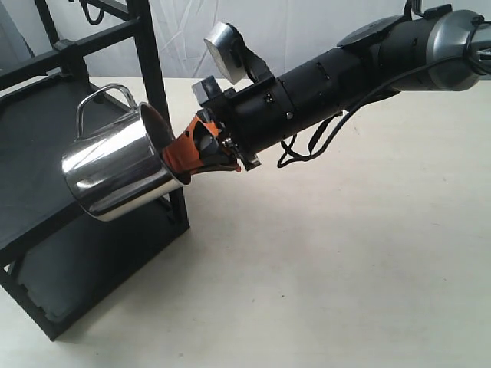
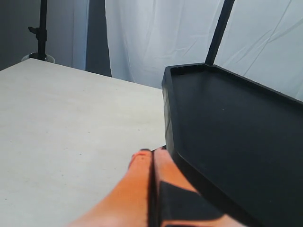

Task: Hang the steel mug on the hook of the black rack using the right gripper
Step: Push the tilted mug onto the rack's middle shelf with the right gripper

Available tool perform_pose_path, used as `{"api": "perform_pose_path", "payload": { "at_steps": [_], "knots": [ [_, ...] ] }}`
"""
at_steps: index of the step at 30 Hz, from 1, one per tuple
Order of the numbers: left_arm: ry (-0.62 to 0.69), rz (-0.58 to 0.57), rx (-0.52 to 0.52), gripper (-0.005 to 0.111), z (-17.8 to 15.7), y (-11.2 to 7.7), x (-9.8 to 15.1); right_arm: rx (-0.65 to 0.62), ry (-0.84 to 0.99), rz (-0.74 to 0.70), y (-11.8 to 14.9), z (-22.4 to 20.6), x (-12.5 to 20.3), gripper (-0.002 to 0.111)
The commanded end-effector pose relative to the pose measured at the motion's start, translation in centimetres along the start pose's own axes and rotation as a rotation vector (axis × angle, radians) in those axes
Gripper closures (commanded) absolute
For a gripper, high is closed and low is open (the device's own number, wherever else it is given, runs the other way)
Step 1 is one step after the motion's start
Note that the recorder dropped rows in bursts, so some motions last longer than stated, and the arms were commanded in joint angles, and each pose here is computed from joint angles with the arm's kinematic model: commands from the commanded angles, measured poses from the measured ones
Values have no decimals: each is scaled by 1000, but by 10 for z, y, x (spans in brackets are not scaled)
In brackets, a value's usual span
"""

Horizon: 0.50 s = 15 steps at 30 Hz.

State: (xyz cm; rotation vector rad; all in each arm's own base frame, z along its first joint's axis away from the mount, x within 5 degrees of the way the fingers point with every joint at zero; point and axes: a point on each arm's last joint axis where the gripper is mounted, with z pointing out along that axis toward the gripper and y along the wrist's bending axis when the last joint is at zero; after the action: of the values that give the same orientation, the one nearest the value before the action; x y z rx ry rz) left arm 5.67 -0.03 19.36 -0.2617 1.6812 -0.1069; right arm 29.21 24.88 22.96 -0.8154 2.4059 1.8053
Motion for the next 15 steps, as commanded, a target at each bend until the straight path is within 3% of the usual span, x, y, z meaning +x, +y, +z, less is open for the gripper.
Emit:
{"api": "perform_pose_path", "payload": {
  "at_steps": [1,4,10,15],
  "knots": [
    [-12,-4,0,105,0,0,-1,49,8,-6,-7,-1,1,81],
    [-12,-4,0,105,0,0,-1,60,20,-11,-8,-1,2,71],
    [-12,-1,-1,105,0,0,-1,66,11,-5,-9,-6,1,71],
    [-12,6,-3,105,0,0,-1,96,-78,-6,-9,-41,-7,71]
  ]
}}
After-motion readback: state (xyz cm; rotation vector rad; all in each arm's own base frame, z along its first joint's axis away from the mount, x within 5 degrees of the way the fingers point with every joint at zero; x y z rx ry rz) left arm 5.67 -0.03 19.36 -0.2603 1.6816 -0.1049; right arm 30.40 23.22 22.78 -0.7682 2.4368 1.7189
